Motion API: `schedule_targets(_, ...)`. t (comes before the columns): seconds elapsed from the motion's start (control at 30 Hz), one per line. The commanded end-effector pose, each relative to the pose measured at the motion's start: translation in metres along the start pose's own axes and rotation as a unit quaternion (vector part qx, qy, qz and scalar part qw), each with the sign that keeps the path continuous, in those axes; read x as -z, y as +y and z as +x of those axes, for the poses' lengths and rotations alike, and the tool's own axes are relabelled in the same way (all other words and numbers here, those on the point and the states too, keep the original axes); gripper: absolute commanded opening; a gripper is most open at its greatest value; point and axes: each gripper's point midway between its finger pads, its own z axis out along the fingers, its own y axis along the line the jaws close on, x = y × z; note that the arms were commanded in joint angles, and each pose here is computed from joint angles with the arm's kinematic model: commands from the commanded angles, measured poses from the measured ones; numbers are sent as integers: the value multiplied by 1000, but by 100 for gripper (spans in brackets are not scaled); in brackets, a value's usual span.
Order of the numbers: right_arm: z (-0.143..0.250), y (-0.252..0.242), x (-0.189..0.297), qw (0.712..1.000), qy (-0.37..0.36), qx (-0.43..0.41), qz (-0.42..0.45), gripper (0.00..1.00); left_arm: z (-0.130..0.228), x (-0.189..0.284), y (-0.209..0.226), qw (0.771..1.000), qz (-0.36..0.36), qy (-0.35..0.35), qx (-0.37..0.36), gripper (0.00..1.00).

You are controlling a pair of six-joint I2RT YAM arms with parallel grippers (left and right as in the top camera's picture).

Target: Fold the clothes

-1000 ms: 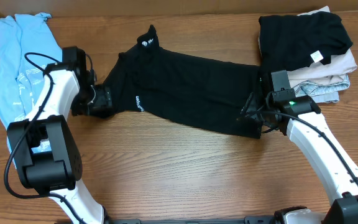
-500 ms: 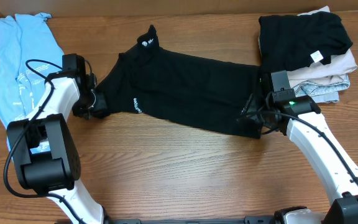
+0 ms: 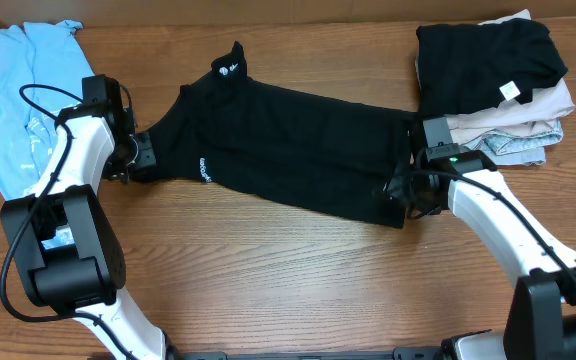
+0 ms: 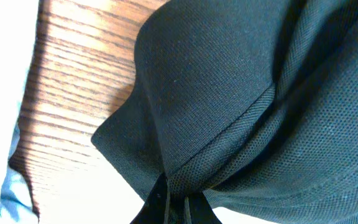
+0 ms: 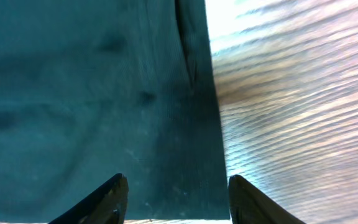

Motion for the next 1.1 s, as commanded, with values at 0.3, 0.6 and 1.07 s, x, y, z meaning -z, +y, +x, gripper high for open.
schedule_targets(0.3,55,-20,-37,996,90,-4,9,44,2,6,0,1000,3,9,-6,4)
schedule_targets(0.6,60,-26,-50,997,79,-11,5,8,10,7,1,1000,1,25,-7,4)
schedule_targets(1.07,69,-53,-19,985,148,-62,57,4,44,23,45,987,-120,102,-32,4)
